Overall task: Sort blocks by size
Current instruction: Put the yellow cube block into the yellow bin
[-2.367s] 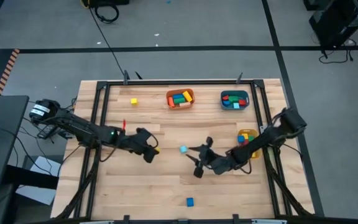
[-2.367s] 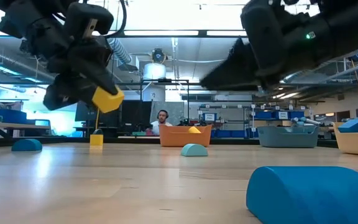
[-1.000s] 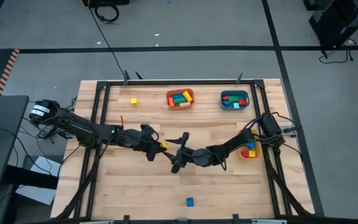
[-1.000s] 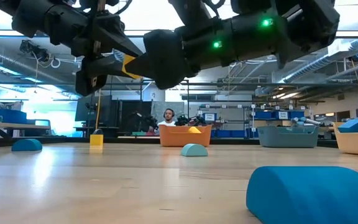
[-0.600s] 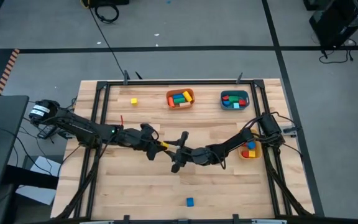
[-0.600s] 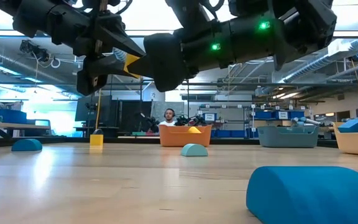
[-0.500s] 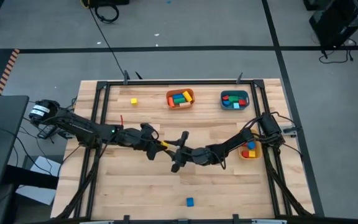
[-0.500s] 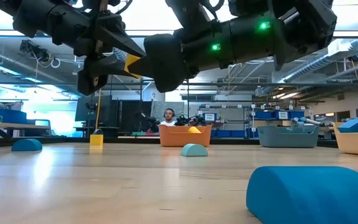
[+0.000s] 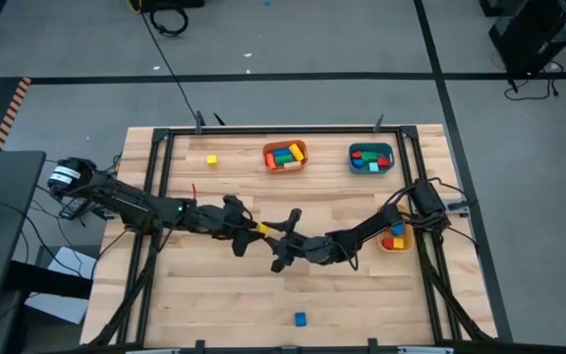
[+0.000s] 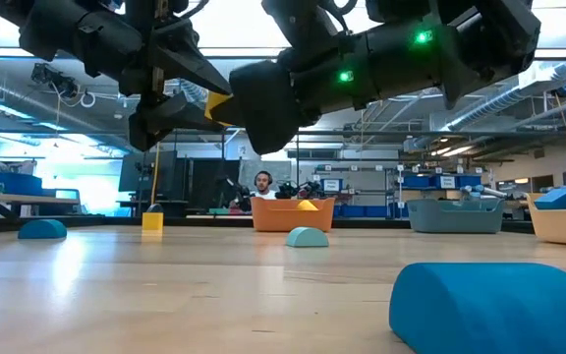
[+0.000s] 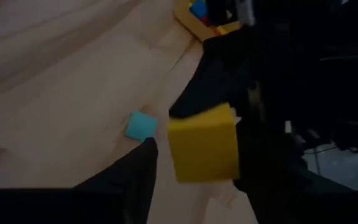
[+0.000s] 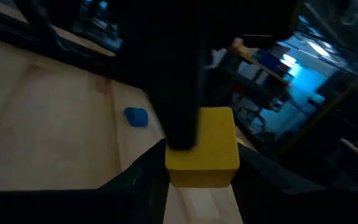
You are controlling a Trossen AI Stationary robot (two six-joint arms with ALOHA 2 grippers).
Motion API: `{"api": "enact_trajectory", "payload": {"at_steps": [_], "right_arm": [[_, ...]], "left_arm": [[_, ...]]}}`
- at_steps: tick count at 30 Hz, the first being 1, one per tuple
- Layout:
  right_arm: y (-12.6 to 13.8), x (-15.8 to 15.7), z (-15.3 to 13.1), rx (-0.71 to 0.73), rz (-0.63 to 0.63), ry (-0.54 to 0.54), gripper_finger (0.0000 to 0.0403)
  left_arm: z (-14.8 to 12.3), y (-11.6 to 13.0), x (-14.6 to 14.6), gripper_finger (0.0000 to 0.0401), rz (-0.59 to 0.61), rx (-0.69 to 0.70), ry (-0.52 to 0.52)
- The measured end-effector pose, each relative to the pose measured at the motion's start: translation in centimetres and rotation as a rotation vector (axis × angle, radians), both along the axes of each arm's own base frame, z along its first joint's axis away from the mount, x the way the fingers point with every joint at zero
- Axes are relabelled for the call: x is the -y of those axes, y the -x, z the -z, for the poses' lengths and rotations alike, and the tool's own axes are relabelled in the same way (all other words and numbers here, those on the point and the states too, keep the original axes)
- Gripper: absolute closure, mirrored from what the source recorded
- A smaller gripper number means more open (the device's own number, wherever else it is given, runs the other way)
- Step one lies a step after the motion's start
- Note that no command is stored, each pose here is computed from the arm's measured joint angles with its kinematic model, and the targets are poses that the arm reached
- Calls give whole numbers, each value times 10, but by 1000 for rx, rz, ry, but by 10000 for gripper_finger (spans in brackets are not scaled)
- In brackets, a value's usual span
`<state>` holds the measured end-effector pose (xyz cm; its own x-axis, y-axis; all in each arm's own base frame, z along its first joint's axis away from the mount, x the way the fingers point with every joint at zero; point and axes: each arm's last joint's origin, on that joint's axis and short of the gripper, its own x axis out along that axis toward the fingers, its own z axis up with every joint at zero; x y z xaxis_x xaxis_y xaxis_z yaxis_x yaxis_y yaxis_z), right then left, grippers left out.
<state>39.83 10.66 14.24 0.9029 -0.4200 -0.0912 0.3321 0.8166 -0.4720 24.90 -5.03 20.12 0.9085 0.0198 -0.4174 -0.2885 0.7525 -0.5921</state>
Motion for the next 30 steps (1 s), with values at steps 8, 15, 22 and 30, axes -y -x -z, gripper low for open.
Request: {"api": "enact_trajectory", "payload": {"at_steps": [8, 15, 22, 30], "right_arm": [[15, -20, 12, -137, 172, 103, 244], [41, -54, 28, -190, 276, 100, 247], [76, -54, 15, -225, 310, -344, 250], [130, -37, -45, -340, 414, -561, 251]], "left_arm": [[1, -1, 0, 165, 7, 0, -31], [3, -2, -1, 165, 49, -14, -208], [2, -1, -4, 164, 28, -25, -387], [2, -1, -5, 164, 68, -53, -562]]}}
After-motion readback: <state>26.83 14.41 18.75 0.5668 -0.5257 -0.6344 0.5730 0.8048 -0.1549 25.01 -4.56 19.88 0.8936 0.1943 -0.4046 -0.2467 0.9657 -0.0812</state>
